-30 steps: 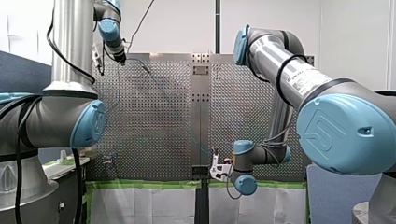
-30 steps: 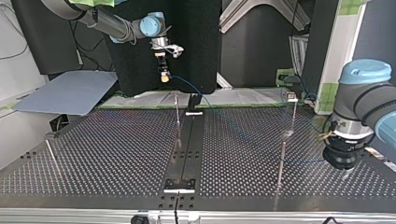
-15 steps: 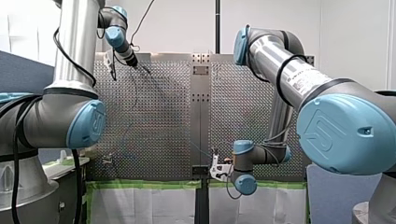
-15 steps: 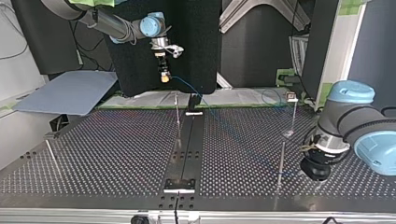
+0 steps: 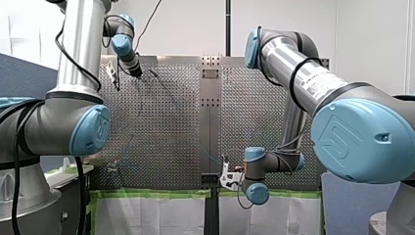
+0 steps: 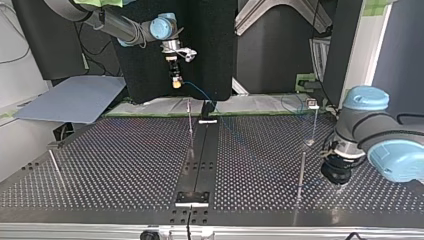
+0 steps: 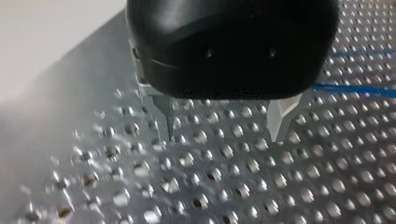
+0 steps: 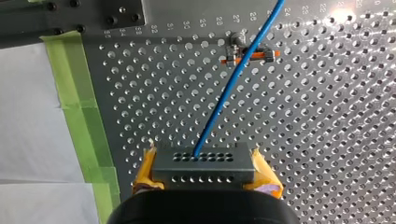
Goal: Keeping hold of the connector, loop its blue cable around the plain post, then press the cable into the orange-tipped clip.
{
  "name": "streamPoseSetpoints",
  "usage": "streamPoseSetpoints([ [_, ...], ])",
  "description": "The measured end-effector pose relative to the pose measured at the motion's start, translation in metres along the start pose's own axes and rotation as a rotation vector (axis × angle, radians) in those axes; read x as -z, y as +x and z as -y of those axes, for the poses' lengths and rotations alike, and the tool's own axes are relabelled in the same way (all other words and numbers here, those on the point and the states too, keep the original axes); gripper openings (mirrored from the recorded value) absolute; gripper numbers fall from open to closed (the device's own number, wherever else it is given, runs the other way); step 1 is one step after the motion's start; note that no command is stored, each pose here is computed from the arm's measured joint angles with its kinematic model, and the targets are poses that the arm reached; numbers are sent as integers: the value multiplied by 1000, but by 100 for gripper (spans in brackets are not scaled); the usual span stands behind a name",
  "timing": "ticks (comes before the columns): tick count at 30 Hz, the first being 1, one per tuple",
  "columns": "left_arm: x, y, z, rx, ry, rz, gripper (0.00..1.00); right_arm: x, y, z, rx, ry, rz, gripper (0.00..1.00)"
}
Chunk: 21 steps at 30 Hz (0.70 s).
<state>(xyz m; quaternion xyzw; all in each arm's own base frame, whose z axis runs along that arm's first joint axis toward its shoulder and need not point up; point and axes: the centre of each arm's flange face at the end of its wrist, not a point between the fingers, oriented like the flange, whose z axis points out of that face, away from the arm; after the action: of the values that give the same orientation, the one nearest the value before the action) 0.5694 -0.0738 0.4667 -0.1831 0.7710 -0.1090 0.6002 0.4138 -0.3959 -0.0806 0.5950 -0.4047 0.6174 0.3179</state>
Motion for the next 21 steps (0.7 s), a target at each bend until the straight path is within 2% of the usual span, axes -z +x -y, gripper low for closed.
streamPoseSetpoints([
  [4,-3,7,-4,12,2,3,100,0,0,0,1,0,3,0],
  [9,-5,14,-4,51,32,-6,100,0,0,0,1,0,4,0],
  [17,-1,26,-1,125,82,-62,100,1,-1,0,1,0,6,0],
  [21,2,35,-5,163,85,-82,100,1,-1,0,1,0,5,0],
])
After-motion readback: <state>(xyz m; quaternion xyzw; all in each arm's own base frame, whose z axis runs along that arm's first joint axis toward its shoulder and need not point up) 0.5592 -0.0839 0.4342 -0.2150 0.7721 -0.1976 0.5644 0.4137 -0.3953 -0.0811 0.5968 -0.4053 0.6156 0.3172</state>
